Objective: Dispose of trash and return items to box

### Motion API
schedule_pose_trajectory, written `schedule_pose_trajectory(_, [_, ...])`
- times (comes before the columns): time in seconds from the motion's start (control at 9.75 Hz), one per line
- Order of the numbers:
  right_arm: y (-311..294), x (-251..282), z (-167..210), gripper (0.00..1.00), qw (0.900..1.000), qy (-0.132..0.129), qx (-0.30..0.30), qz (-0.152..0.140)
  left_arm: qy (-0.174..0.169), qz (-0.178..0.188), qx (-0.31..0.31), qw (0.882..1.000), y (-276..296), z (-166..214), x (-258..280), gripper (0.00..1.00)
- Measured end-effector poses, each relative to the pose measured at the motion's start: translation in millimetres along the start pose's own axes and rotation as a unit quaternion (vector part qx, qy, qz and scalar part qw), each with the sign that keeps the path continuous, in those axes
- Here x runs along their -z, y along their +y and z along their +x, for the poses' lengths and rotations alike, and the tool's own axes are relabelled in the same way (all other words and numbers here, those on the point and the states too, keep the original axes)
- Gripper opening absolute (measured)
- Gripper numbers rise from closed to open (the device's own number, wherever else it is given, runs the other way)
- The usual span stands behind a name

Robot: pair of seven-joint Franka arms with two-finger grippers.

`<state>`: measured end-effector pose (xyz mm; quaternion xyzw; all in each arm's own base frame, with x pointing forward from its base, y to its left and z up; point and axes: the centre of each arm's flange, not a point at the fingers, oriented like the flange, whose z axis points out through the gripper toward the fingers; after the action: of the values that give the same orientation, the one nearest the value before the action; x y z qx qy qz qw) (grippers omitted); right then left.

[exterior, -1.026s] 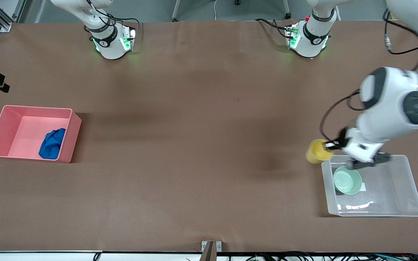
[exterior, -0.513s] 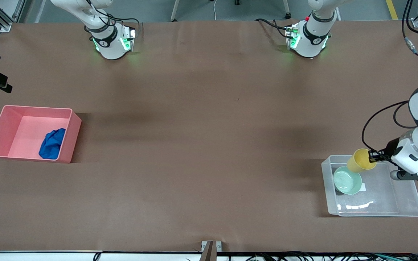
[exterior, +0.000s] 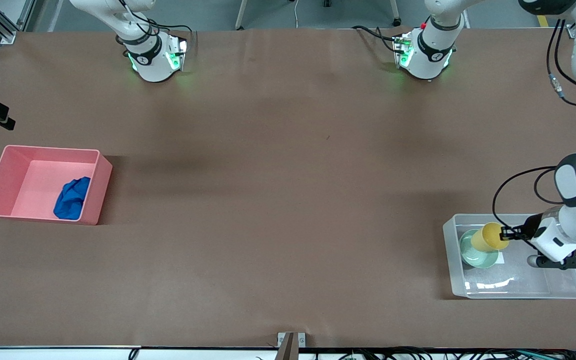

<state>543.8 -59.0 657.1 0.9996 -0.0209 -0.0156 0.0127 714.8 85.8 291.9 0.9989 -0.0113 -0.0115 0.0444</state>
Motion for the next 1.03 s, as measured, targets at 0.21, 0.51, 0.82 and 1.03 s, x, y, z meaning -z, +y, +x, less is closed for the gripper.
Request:
schedule_pose_trajectory(0.21, [0,0,1,1.00,1.000,0.001,0.000,0.000,-0.007,-0.002,0.006,1.000,-10,0,-25,0.04])
schedule_pose_trajectory(0.51, [0,-1,1,1.00,1.000,0.000,0.000,0.000,-0.010,-0.003,0.009,1.000,-15,1,-34,0.27])
schedule_pose_trajectory(0.82, [1,-2,2,1.00,1.000,-0.001,-0.001,0.000,0.019,0.010,0.008,1.000,-17,7,10,0.70])
schedule_pose_trajectory(1.03, [2,-3,2,1.00,1.000,-0.002,-0.002,0.000,0.027,0.026,-0.002,0.999,-7,-4,89,0.99])
